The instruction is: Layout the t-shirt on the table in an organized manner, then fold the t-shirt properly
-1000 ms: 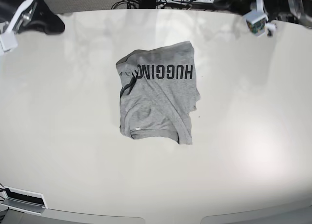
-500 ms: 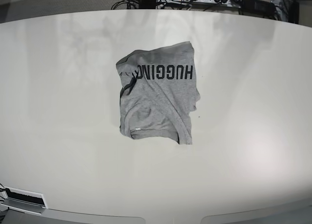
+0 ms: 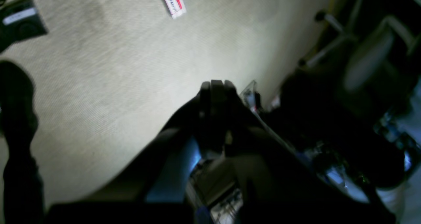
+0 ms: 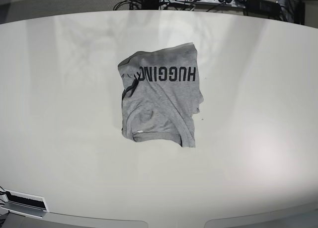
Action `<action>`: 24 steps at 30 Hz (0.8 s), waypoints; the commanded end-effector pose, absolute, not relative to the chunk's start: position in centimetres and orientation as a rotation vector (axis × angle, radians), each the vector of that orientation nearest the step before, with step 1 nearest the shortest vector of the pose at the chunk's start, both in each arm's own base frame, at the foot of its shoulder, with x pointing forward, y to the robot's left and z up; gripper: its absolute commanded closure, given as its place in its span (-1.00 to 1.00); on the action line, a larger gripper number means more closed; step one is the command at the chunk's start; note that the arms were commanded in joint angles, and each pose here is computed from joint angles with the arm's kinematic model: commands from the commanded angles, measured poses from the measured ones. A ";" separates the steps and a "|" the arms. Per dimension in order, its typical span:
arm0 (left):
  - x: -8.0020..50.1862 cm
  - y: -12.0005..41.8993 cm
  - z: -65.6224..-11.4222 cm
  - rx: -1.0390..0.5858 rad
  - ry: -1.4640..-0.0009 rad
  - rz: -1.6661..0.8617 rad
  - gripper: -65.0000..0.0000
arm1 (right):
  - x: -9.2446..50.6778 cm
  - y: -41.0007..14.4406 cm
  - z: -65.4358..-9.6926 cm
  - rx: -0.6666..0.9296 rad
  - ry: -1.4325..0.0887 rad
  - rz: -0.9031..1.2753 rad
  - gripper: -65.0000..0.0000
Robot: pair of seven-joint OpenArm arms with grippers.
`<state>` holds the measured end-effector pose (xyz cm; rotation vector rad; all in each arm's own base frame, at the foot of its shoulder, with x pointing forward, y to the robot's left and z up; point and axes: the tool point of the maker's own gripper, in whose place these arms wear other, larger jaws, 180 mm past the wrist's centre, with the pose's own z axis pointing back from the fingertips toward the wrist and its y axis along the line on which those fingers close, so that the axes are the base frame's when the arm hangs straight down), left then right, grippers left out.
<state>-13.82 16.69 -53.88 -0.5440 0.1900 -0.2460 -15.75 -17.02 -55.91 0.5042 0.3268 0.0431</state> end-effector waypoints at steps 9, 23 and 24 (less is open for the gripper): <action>-9.3 15.4 -60.2 -0.492 -0.032 -0.305 1.00 | -11.6 -17.8 -61.4 0.321 0.156 0.285 1.00; 0.0 9.1 -63.5 -0.323 -0.251 -0.288 1.00 | -3.9 -10.1 -63.9 0.234 -0.032 0.453 1.00; 0.3 8.6 -63.5 -0.330 -0.257 -0.286 1.00 | -3.5 -9.8 -63.9 0.243 -0.039 0.453 1.00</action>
